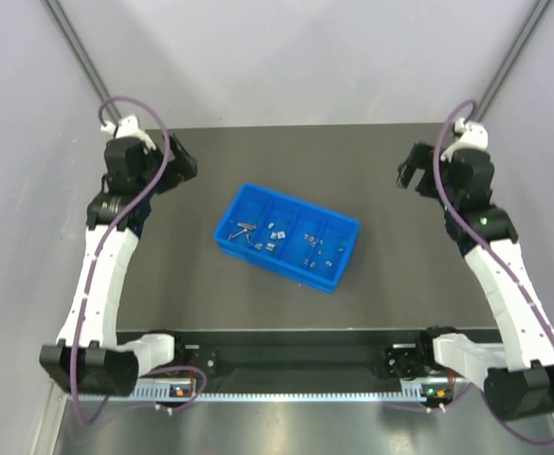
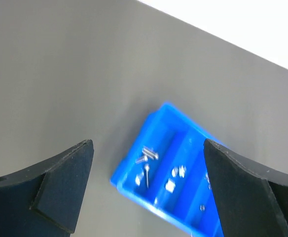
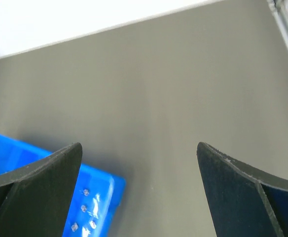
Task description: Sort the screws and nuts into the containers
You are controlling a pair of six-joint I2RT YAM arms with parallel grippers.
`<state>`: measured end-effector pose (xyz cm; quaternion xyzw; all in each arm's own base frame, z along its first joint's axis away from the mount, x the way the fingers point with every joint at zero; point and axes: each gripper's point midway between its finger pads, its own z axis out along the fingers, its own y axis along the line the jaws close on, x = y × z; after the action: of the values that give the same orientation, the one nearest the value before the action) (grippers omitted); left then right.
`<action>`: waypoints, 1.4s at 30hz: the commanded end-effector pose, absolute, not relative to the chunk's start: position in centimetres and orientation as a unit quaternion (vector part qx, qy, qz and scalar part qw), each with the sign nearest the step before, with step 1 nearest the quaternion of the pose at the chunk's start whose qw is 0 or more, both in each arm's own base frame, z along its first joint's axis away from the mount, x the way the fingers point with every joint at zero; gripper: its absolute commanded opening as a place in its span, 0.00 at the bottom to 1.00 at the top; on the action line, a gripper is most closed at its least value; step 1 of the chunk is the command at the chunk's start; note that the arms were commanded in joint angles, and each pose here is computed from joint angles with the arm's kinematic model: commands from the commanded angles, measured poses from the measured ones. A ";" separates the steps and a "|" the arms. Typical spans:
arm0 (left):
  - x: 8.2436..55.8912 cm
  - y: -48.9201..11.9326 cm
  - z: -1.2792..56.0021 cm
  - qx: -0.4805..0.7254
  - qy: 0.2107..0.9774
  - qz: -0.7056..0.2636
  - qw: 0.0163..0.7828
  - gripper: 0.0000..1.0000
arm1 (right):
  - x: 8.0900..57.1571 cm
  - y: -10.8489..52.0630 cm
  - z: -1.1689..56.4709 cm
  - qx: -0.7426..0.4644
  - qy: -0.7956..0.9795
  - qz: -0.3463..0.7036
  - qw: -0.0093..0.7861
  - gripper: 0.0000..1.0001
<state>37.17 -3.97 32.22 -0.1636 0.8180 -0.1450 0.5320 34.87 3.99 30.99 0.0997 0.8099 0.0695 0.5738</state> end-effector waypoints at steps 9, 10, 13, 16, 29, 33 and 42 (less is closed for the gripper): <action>28.1 -4.1 25.0 -0.232 0.807 -0.183 0.512 0.98 | 29.1 3.2 22.4 0.138 0.775 0.105 0.608 1.00; 27.8 -4.1 24.1 -0.233 0.809 -0.182 0.507 0.98 | 29.0 3.3 22.0 0.135 0.776 0.107 0.606 1.00; 26.9 -3.6 23.6 -0.230 0.804 -0.172 0.521 0.98 | 28.7 3.2 20.1 0.135 0.780 0.102 0.602 1.00; 26.4 -3.3 23.7 -0.229 0.799 -0.168 0.530 0.98 | 28.7 3.2 19.4 0.130 0.776 0.101 0.608 1.00; 25.0 -2.3 23.9 -0.206 0.800 -0.133 0.548 0.98 | 29.1 3.7 19.9 0.115 0.774 0.111 0.612 1.00; 24.8 -2.2 24.0 -0.204 0.797 -0.132 0.553 0.98 | 29.1 3.6 20.5 0.115 0.768 0.110 0.620 1.00; 24.4 -1.8 23.8 -0.209 0.797 -0.123 0.554 0.98 | 29.4 3.6 20.2 0.115 0.772 0.108 0.615 1.00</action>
<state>24.58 -2.18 24.06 -0.2108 0.7962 -0.1336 0.5512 28.36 3.84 17.20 0.1163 0.8009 0.1045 0.5780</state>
